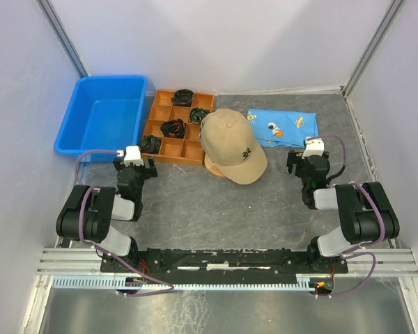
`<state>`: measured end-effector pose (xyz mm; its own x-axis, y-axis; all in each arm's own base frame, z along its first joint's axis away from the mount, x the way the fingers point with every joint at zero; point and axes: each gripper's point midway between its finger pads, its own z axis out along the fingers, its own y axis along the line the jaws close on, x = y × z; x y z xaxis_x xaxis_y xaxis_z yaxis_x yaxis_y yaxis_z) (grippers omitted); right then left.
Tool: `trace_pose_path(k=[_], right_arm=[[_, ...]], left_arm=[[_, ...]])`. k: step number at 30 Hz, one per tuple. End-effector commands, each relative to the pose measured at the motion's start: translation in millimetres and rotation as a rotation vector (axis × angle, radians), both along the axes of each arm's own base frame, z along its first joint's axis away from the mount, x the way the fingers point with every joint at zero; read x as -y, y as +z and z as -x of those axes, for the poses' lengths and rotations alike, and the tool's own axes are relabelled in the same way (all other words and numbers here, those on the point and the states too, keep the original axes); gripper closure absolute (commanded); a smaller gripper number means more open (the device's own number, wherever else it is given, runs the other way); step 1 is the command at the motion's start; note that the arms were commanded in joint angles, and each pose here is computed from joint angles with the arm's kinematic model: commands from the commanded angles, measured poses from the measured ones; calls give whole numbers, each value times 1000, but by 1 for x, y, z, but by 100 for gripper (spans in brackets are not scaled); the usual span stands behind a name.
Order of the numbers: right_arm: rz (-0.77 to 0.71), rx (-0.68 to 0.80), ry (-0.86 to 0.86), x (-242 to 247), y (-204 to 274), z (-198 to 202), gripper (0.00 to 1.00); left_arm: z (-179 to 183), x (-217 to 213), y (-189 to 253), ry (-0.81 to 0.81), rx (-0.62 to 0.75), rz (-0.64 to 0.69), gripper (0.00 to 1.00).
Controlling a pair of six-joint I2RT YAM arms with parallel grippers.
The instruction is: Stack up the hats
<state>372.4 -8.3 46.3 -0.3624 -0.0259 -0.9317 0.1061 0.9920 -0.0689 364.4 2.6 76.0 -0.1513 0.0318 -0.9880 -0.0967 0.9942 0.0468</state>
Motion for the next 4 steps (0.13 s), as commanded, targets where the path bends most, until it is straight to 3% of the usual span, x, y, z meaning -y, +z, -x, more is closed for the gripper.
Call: trace_pose_path(k=[1, 4], right_arm=[[-3, 83, 12, -1, 22, -16, 1], [-3, 90, 13, 0, 24, -16, 1]], left_arm=[[-8, -6, 18, 34, 62, 13, 1], [-8, -5, 18, 33, 62, 13, 1]])
